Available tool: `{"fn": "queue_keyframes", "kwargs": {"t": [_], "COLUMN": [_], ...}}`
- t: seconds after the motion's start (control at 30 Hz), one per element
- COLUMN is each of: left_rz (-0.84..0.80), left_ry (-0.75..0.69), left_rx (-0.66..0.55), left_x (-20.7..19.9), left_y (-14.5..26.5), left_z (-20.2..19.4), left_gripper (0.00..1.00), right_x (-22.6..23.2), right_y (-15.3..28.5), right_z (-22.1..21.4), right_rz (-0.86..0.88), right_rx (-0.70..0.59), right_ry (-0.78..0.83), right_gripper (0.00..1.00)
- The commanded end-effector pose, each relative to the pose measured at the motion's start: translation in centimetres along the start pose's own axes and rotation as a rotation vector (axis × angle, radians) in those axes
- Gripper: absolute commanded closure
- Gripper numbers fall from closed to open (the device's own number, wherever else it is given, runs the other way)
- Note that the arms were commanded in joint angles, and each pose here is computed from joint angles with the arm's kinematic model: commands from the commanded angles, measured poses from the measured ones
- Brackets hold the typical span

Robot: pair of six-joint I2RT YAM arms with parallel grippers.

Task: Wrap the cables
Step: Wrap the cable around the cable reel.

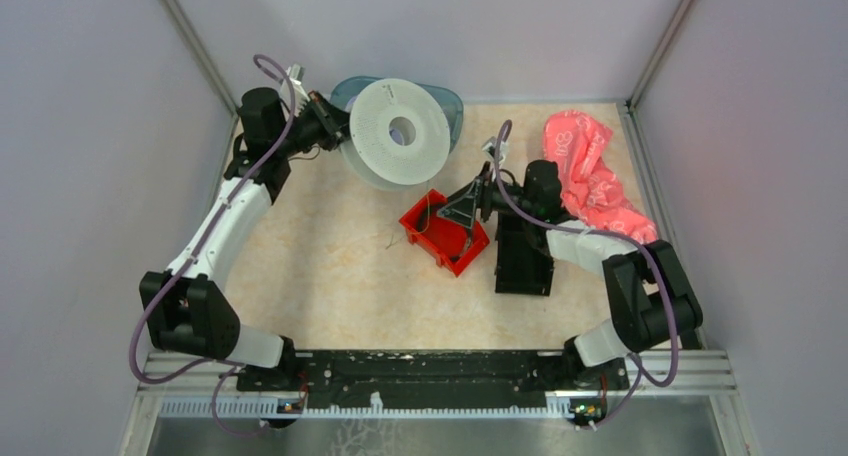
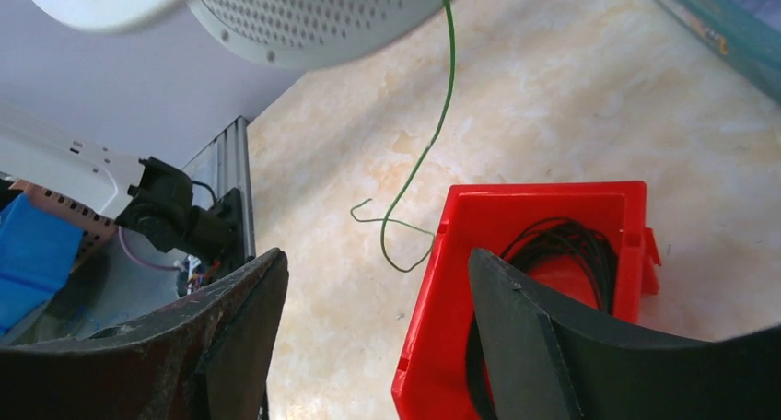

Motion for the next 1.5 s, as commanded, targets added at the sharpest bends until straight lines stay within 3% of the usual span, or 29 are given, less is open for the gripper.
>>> {"fn": "queue_keyframes", "kwargs": {"t": [0.0,0.17,0.33,0.43,0.6,0.87,1.07,1.47], "left_rz": [-0.038,-0.055,-0.069,-0.067,-0.004,0.264,0.415,0.516], "left_ry": [0.005,0.025,0.034,0.034,0.012,-0.186,-0.391,-0.724], "left_rx": [-0.046,-0.043,-0.052,-0.059,-0.079,-0.158,-0.174,-0.170], "left_x": [-2.6,-3.2,-3.6,-3.7,-3.2,-2.4,-3.8,-6.1], "left_y": [0.9,1.0,1.0,1.0,0.6,-0.4,-1.9,-4.5], "left_z": [2.2,2.6,3.0,3.2,3.9,4.7,3.0,-0.4], "left_gripper": [1.00,1.00,1.00,1.00,1.00,1.00,1.00,1.00], "right_x": [0.3,0.3,-0.2,-0.3,0.8,4.5,7.8,12.7], "right_y": [-1.6,-3.3,-4.0,-3.8,-3.5,-4.7,-6.5,-7.0], "right_z": [-0.1,-0.8,-1.3,-1.7,-1.1,1.3,2.9,8.7], "right_rz": [0.051,0.072,0.076,0.076,0.112,0.162,0.166,0.128], "right_rx": [-0.066,-0.061,-0.063,-0.063,-0.039,0.152,0.266,0.230], "right_ry": [0.106,0.107,0.095,0.092,0.106,0.164,0.196,0.258], "right_gripper": [0.28,0.29,0.43,0.57,0.99,1.00,1.00,1.00]}}
Point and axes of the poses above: each gripper's point midway between its finger pads, its own y axis back along the fingers, its own x axis along the line the jaws close on, z = x × y, the point moved 10 cm from there along y, back along the fingers, and after that the axes turned 9 degrees about -y, right-handed, at the moved point
